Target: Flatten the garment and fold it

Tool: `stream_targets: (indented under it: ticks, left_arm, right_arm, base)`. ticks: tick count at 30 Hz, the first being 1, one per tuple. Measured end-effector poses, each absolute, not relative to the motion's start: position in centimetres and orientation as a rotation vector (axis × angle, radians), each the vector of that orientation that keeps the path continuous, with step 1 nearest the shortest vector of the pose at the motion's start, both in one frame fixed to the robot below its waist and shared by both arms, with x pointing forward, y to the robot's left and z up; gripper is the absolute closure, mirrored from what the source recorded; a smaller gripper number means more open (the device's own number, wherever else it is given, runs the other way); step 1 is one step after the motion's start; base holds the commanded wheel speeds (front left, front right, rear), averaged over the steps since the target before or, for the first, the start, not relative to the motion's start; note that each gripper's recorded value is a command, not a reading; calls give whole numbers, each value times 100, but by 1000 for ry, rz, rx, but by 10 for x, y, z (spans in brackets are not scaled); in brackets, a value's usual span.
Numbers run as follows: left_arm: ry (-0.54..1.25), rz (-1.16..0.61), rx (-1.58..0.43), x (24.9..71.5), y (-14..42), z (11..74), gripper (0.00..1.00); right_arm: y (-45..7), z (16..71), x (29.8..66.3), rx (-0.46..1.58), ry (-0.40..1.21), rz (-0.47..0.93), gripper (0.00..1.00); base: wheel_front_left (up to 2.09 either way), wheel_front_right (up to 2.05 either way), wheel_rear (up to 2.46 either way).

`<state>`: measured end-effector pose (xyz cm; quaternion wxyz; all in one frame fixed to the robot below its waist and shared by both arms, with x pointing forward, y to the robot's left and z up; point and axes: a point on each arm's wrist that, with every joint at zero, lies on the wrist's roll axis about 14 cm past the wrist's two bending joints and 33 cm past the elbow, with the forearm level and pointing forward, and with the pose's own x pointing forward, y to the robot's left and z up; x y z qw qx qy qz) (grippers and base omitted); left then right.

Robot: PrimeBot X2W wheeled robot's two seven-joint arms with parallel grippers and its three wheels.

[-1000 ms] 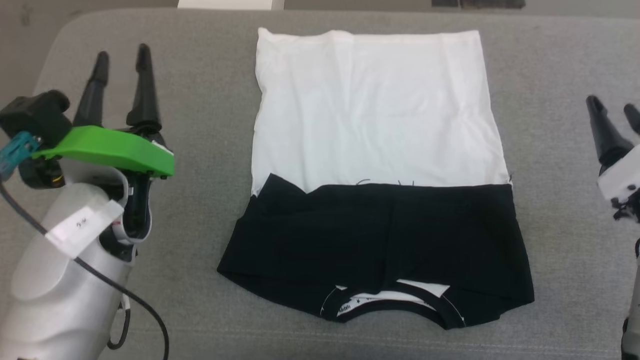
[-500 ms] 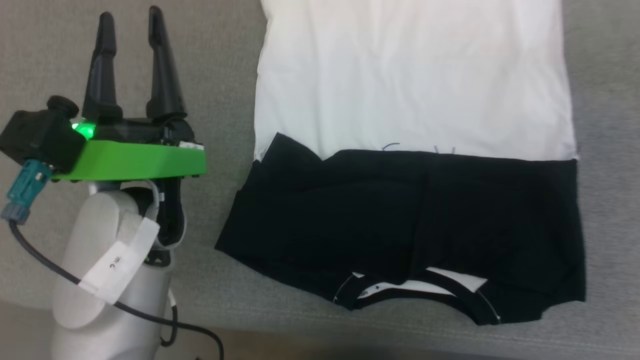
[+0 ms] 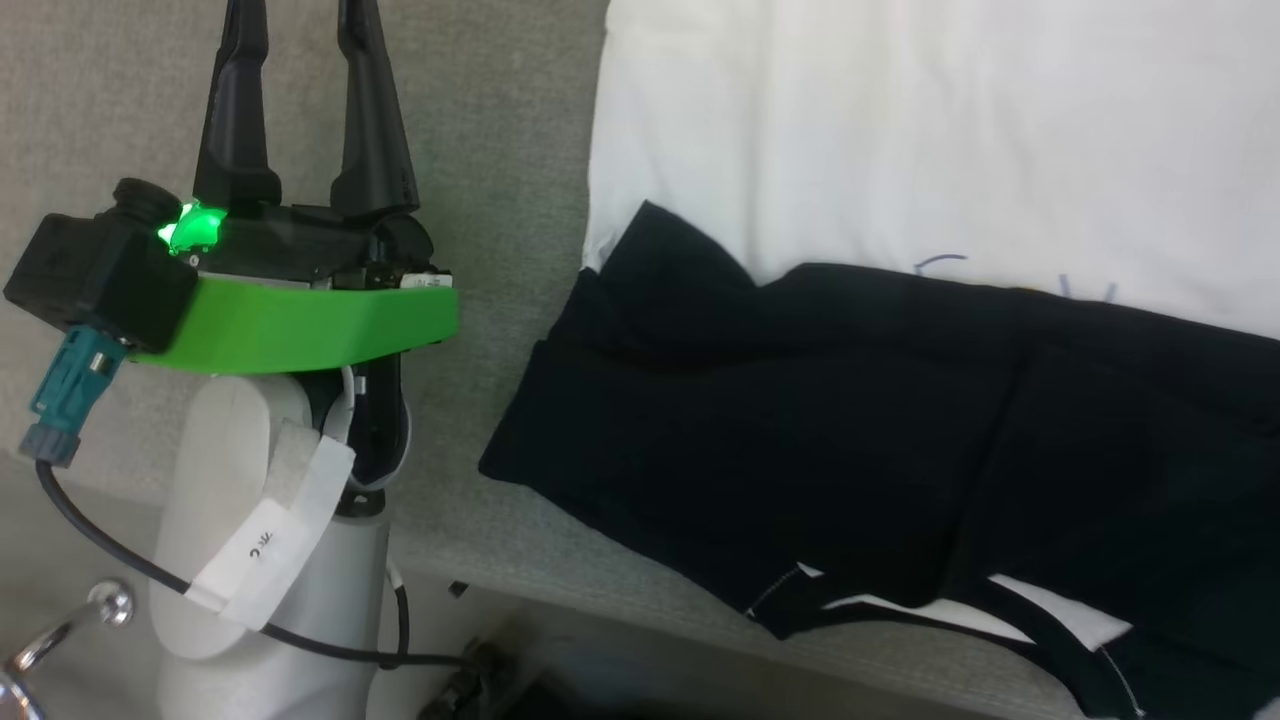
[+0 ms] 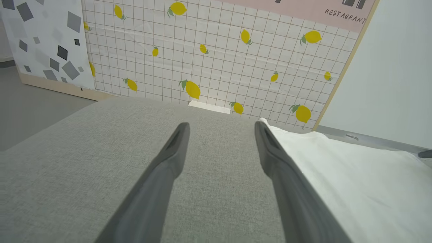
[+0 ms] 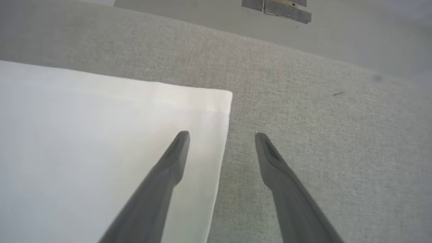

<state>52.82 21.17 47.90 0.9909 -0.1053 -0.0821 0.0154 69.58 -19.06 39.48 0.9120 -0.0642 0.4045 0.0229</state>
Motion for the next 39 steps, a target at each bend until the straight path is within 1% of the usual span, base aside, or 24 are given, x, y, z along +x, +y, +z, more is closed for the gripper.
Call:
stream_targets:
  ticks: [4, 10, 11, 12, 13, 18, 23, 26, 30, 31, 35, 39]
  left_arm:
    - [-134, 52, -193, 526, 220, 465, 0]
    - [-93, 78, -169, 523, 232, 448, 0]
    - [-86, 82, -166, 522, 234, 446, 0]
    - [-81, 86, -164, 522, 235, 444, 0]
    - [-77, 86, -165, 522, 235, 442, 0]
    - [-71, 77, -178, 522, 232, 441, 0]
    - [-55, 45, -195, 525, 224, 441, 0]
    - [-56, 4, -201, 541, 221, 457, 0]
    - [-32, -77, -198, 572, 211, 481, 0]
    - [35, -121, -202, 589, 202, 483, 0]
    - [153, -190, -205, 623, 186, 489, 0]
    - [320, -248, -175, 651, 165, 483, 0]
  right_arm:
    - [-178, 362, 699, -165, 901, 70, 0]
    - [-175, 350, 713, -174, 905, 70, 0]
    - [-175, 348, 713, -170, 914, 69, 19]
    - [-175, 347, 713, -169, 920, 69, 72]
    - [-175, 348, 713, -167, 921, 69, 100]
    - [-176, 360, 712, -135, 883, 65, 100]
    - [-174, 383, 713, -103, 780, 73, 100]
    - [-167, 408, 713, -112, 696, 97, 100]
    - [-165, 434, 706, -119, 630, 123, 100]
    - [-165, 443, 700, -130, 613, 137, 100]
    - [-167, 463, 688, -140, 577, 160, 100]
    - [-167, 478, 675, -162, 552, 189, 100]
  base:
    - [0, 0, 0]
    - [0, 0, 0]
    - [0, 0, 0]
    - [0, 0, 0]
    - [0, 0, 0]
    - [0, 0, 0]
    - [0, 0, 0]
    - [0, 0, 0]
    - [0, 0, 0]
    - [0, 0, 0]
    - [0, 0, 0]
    - [0, 0, 0]
